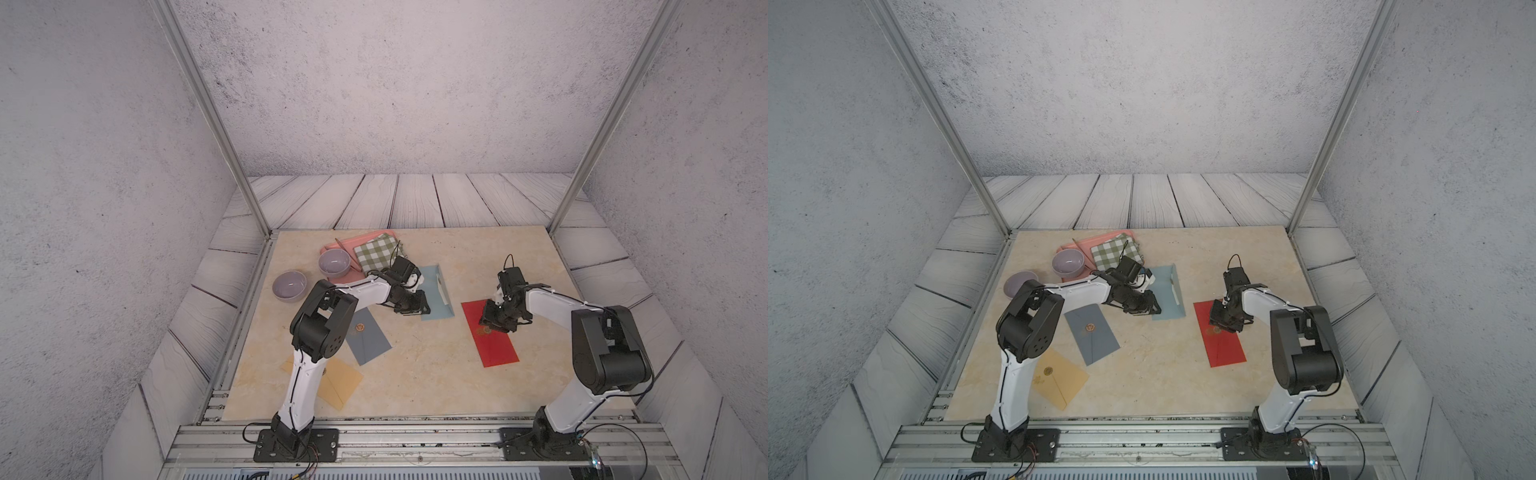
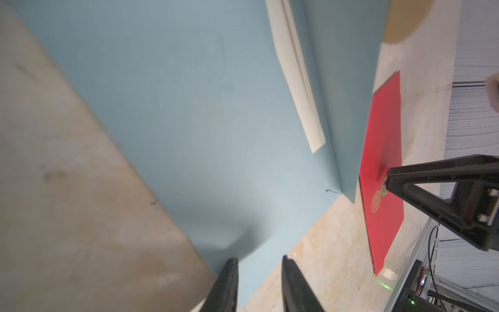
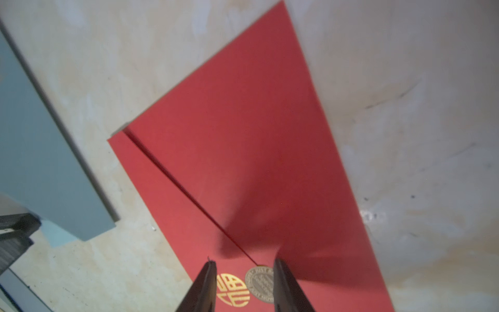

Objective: Open the envelope
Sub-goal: Adjust the envelope at the center of the board.

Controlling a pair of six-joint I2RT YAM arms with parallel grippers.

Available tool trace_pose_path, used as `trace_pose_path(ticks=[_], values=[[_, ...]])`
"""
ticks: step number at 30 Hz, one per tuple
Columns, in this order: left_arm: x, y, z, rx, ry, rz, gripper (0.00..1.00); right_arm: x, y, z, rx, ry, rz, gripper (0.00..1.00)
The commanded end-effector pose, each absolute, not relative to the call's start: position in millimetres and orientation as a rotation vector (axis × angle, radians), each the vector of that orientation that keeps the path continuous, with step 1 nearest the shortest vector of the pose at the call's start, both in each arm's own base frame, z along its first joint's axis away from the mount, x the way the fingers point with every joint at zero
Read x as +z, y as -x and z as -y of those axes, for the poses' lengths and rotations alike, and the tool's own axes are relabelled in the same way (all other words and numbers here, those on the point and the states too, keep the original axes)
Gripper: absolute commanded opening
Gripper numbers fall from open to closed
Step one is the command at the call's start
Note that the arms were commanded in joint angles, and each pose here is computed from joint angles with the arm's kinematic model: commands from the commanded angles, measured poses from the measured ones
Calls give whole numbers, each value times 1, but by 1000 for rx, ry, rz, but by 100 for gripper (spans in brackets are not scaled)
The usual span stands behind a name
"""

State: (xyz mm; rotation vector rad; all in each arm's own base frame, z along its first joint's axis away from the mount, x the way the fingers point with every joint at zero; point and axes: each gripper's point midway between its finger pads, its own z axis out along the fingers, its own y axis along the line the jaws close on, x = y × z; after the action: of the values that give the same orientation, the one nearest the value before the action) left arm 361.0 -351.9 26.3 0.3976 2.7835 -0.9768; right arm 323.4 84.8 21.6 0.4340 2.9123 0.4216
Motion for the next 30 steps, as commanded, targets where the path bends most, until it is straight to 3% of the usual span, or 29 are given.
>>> trace_pose_path(ticks=[1,12,17,23,30], values=[[8,-347,324,-835,-379,-2890,34,6,-303,-85,406,-454,-3020,40],[76,-355,320,-876,-375,-2732,40,9,-297,-86,391,-456,-3027,40],[93,-352,314,-892,-351,-2687,41,7,-287,-107,525,-424,-3057,41],[106,-334,320,-1028,-324,-2646,41,4,-270,-112,530,-476,-3054,39],[110,-304,341,-1131,-395,-2637,41,19,-260,-155,756,-428,-3008,39]])
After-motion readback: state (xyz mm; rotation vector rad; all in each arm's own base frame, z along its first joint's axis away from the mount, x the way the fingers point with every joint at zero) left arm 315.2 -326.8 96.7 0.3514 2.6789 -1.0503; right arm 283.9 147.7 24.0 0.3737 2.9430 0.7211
